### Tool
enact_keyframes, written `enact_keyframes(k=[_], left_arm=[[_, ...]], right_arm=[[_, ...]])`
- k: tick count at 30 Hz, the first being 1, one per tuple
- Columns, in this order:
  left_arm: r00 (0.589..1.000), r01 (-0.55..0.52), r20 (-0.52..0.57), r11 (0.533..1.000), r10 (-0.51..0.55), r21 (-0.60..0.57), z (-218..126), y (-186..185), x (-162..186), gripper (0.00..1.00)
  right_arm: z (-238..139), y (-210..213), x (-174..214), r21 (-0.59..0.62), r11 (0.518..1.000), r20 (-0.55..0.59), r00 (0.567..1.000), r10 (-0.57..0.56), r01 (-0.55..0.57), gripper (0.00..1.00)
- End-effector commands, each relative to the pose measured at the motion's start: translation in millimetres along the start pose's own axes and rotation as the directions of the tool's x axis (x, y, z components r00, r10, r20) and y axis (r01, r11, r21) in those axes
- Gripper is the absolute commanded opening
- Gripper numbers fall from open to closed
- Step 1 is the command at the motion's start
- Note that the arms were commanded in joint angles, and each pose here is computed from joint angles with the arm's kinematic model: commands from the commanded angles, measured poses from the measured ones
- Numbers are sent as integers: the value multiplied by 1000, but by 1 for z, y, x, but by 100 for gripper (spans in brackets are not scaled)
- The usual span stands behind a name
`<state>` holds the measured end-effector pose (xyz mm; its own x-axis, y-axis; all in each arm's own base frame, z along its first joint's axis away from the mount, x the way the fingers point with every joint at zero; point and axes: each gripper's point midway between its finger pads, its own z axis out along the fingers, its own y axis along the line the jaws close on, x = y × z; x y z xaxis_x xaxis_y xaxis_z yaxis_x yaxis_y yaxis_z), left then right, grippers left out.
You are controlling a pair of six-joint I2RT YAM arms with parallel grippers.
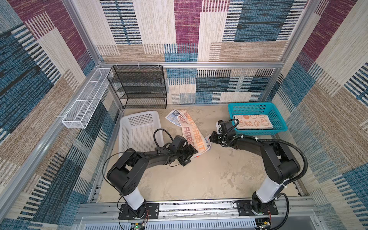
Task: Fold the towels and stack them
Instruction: 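Pinch the towel's other corner with the left gripper near the right gripper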
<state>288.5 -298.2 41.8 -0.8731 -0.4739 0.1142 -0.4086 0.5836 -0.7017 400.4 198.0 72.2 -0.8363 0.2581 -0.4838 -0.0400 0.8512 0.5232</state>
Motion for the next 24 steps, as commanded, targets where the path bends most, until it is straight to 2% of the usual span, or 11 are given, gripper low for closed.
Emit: enact_keyframes(k=[1, 2, 9, 13, 15, 18, 24], left_arm=[[997, 67, 44, 987, -61, -144, 11, 45, -6, 75], [997, 67, 47, 986, -60, -156, 14, 48, -7, 70], [996, 54, 75, 977, -39, -208, 22, 65, -17, 55], [996, 16, 83, 968, 5, -251, 26, 70, -22, 39], [995, 3, 97, 959, 26, -285, 23, 75, -28, 34], [991, -16, 120, 941, 60, -337, 14, 82, -37, 34], [984, -57, 132, 904, 124, -424, 6, 92, -50, 42]], right_arm=[[-5, 10, -8, -37, 999, 38, 999, 2, 0, 3], [-5, 9, -8, -35, 999, 39, 999, 2, -1, 3], [-11, 9, -5, -41, 999, 43, 999, -7, 9, 3], [-11, 8, -3, -40, 999, 42, 999, -11, 13, 3], [-12, 9, -3, -46, 999, 43, 999, -12, 14, 3], [-16, 11, -3, -58, 998, 50, 999, -17, 20, 3], [-21, 16, -4, -76, 997, 61, 998, -22, 27, 3]])
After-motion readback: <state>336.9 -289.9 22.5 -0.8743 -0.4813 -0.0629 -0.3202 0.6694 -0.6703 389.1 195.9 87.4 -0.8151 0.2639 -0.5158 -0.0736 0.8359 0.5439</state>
